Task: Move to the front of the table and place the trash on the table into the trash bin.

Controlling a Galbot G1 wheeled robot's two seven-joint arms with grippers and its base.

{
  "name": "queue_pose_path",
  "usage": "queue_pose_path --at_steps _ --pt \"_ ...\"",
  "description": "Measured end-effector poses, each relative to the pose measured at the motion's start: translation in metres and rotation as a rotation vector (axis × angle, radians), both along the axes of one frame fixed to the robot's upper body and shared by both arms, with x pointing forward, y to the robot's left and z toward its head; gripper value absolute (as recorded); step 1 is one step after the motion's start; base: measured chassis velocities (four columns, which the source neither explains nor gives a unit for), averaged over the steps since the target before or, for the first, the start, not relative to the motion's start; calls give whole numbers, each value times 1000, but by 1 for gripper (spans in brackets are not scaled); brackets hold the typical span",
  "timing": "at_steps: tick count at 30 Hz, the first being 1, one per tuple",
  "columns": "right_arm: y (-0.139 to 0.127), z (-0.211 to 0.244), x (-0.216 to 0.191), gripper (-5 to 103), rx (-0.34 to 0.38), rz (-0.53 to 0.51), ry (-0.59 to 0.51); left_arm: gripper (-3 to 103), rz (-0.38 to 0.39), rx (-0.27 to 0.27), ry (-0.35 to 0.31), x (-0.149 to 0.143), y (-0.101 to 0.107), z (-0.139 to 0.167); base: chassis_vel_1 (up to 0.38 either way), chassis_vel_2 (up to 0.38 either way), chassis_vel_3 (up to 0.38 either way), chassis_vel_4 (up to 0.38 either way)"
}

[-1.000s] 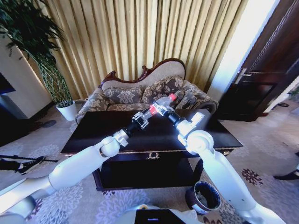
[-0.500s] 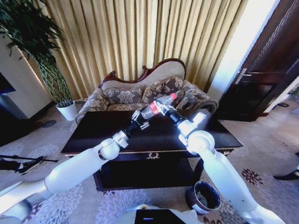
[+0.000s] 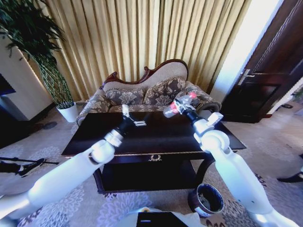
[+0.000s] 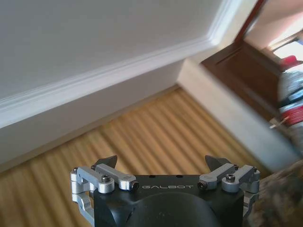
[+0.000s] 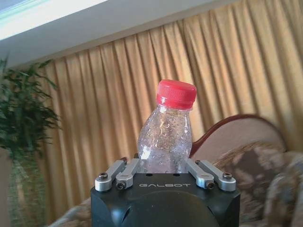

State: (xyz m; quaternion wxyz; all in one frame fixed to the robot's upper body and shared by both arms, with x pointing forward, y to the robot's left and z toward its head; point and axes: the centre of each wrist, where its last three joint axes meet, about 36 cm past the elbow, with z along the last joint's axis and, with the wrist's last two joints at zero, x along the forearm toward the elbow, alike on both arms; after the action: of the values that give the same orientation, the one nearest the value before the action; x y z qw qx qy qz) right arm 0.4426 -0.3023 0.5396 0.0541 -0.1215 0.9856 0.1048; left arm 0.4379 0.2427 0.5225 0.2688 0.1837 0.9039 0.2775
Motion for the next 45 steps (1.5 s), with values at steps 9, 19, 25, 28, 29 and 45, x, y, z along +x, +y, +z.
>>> queue_pose_path --at_steps 9,19,25,28,29,45 --pt "-14 -28 -43 25 -200 -98 34 100 343 -175 80 -31 58 12 0 0 0 0" --pt "-25 -38 -74 25 -290 -176 84 100 603 -394 309 -52 94 9 0 0 0 0" --pt "-35 -36 -94 25 -330 -208 96 100 630 -441 401 -84 109 9 0 0 0 0" --pt "-33 -33 -110 25 -346 -213 96 100 636 -462 423 -106 112 19 0 0 0 0" --pt "-33 -33 -110 25 -346 -213 96 100 636 -462 423 -106 112 19 0 0 0 0" --pt "-11 -18 -144 25 -307 -201 73 100 578 -442 466 -132 95 33 51 -57 -55 54"
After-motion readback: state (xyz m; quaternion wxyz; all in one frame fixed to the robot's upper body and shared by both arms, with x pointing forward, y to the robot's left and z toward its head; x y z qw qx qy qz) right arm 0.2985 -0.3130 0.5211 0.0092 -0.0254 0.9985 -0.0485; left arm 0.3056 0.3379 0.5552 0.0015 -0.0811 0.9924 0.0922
